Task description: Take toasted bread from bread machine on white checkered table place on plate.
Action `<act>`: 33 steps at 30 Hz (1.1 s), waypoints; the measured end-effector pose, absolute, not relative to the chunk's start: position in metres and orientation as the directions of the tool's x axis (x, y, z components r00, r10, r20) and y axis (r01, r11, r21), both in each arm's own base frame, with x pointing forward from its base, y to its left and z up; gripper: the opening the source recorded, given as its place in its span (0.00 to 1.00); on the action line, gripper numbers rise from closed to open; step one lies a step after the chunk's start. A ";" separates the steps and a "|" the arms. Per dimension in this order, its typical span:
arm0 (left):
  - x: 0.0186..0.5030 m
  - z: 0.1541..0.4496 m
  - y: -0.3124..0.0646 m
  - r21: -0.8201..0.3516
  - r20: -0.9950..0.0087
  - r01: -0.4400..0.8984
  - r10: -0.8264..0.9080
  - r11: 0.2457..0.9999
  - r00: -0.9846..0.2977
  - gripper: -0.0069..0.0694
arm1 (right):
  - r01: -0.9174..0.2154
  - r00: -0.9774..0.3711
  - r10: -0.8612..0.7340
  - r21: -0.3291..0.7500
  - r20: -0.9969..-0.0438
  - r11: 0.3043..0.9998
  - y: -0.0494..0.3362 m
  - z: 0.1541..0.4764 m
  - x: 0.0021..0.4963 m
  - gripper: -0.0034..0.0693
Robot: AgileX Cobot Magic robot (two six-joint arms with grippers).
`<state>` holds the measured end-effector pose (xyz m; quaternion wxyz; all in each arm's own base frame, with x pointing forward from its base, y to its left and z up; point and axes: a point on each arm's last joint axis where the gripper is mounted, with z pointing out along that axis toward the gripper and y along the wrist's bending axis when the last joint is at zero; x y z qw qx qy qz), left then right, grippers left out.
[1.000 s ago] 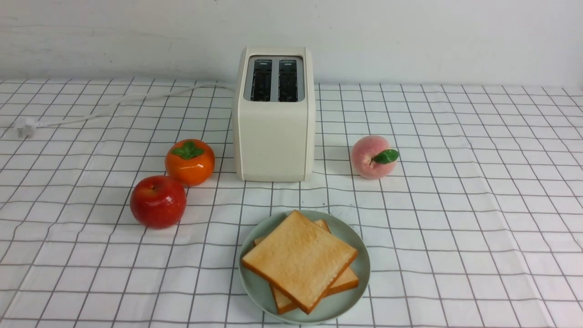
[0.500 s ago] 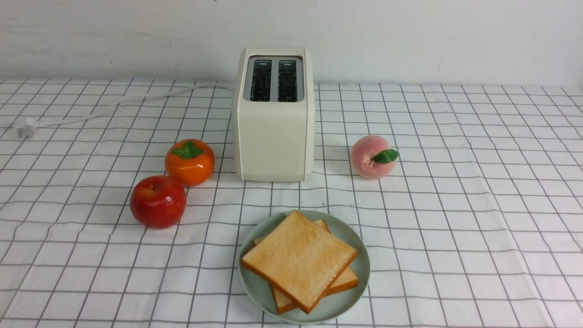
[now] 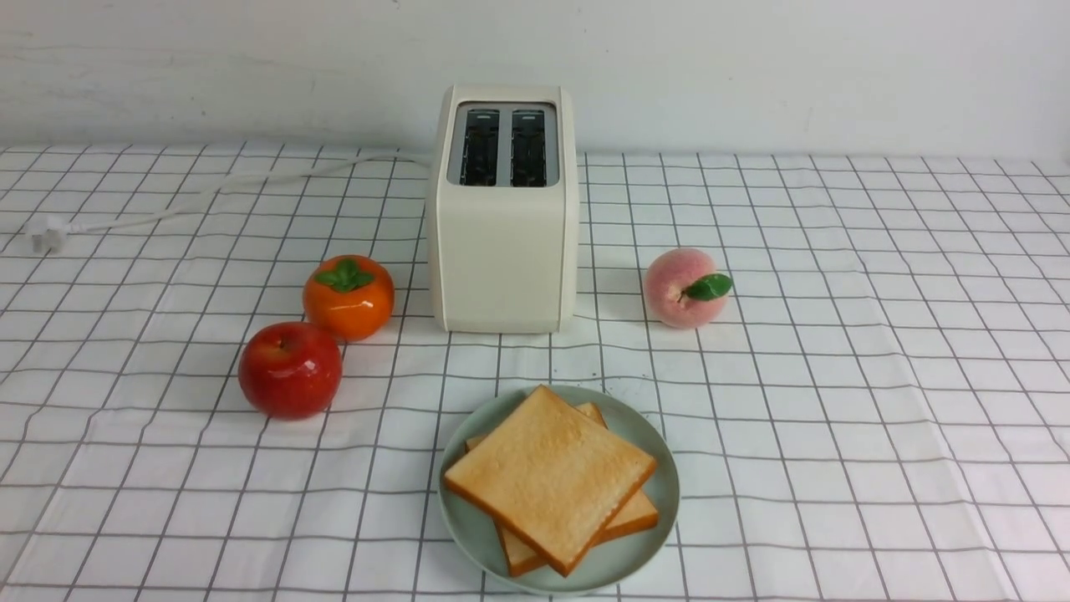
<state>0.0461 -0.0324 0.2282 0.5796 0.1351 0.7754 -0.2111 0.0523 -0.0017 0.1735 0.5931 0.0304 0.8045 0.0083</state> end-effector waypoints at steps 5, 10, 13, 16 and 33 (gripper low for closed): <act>0.046 0.228 -0.032 -0.171 -0.956 0.454 -0.035 0.874 -0.292 0.10 | 0.039 -0.295 0.059 0.049 -0.954 0.998 -0.002 0.173 0.052 0.04; 0.046 0.228 -0.032 -0.171 -0.956 0.454 -0.035 0.874 -0.292 0.10 | 0.039 -0.295 0.059 0.049 -0.954 0.998 -0.002 0.173 0.052 0.04; 0.046 0.228 -0.032 -0.171 -0.956 0.454 -0.035 0.874 -0.292 0.11 | 0.039 -0.295 0.059 0.049 -0.954 0.998 -0.002 0.173 0.052 0.05; 0.047 0.229 -0.032 -0.156 -0.960 0.453 -0.027 0.878 -0.279 0.11 | 0.039 -0.295 0.059 0.049 -0.954 0.998 -0.002 0.173 0.052 0.05; 0.055 0.184 -0.009 -0.164 -0.973 0.105 -0.144 0.981 -0.181 0.07 | 0.039 -0.296 0.059 0.049 -0.953 0.998 -0.002 0.173 0.052 0.08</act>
